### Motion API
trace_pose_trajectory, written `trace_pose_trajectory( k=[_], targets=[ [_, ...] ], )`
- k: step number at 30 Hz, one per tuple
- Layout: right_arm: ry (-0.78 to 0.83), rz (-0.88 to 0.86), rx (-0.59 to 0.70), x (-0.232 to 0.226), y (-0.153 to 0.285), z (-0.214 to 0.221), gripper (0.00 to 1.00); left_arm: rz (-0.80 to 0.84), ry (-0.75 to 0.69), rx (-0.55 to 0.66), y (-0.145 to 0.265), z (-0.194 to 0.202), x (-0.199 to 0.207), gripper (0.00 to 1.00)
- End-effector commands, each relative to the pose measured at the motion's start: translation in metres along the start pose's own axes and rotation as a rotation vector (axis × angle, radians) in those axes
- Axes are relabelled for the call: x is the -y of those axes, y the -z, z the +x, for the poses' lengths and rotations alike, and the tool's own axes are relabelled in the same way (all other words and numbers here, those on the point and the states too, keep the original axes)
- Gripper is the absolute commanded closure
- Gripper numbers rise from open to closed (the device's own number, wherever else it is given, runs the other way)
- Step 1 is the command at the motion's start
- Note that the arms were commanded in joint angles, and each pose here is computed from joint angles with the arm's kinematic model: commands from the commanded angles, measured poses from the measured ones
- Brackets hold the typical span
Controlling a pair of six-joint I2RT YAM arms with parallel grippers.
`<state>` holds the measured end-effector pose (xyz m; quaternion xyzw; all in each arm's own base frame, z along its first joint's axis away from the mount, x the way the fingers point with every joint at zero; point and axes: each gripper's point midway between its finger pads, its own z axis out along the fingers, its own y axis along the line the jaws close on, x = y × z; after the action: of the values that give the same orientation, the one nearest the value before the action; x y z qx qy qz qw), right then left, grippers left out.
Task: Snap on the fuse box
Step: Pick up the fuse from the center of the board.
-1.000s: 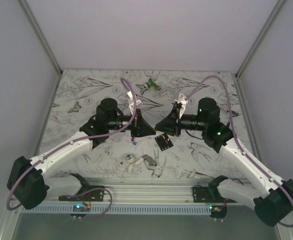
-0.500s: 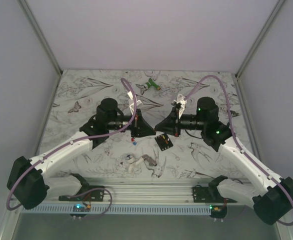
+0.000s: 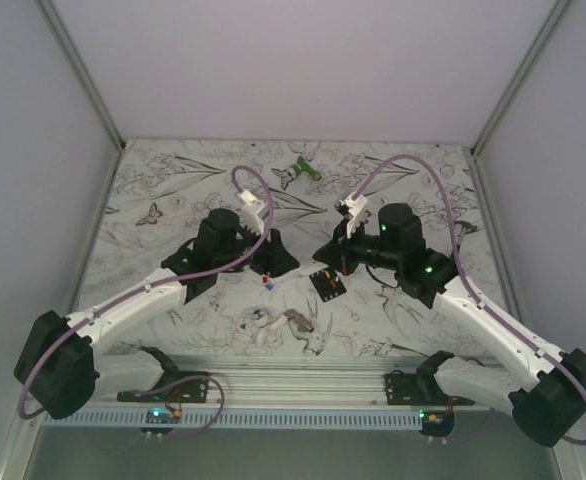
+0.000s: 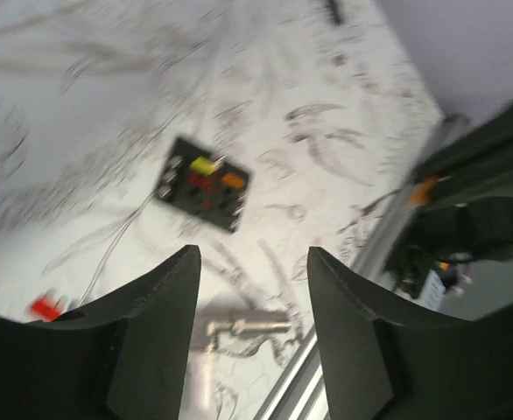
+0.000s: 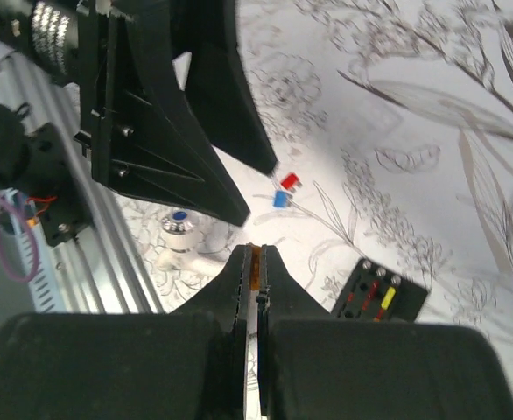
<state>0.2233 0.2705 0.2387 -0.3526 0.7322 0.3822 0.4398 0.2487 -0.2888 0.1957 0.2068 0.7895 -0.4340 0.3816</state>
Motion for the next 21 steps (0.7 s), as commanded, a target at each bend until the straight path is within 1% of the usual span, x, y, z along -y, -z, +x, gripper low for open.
trace_pose_trajectory(
  k=[1, 3, 6, 11, 14, 17, 21],
  targets=[
    [-0.076, 0.261, -0.043, 0.031, 0.001, 0.022, 1.0, -0.317, 0.108, 0.006, 0.022, 0.027, -0.061, 0.41],
    [-0.091, 0.328, -0.062, 0.038, -0.001, 0.031, 1.0, -0.417, 0.128, 0.0, 0.036, 0.036, -0.079, 0.34],
    [-0.098, 0.418, -0.088, 0.045, -0.005, 0.042, 1.0, -0.52, 0.148, 0.008, 0.053, 0.044, -0.099, 0.25],
    [-0.091, 0.516, -0.139, 0.05, -0.016, 0.061, 1.0, -0.631, 0.193, 0.005, 0.068, 0.051, -0.12, 0.15],
    [-0.087, 0.569, -0.185, 0.055, -0.024, 0.077, 1.0, -0.706, 0.231, -0.017, 0.075, 0.058, -0.132, 0.05],
    [-0.09, 0.593, -0.214, 0.056, -0.033, 0.087, 1.0, -0.746, 0.27, -0.041, 0.077, 0.063, -0.142, 0.01],
    [-0.076, 0.634, -0.258, 0.062, -0.039, 0.1, 1.0, -0.746, 0.32, -0.068, 0.074, 0.068, -0.147, 0.01]
  ],
)
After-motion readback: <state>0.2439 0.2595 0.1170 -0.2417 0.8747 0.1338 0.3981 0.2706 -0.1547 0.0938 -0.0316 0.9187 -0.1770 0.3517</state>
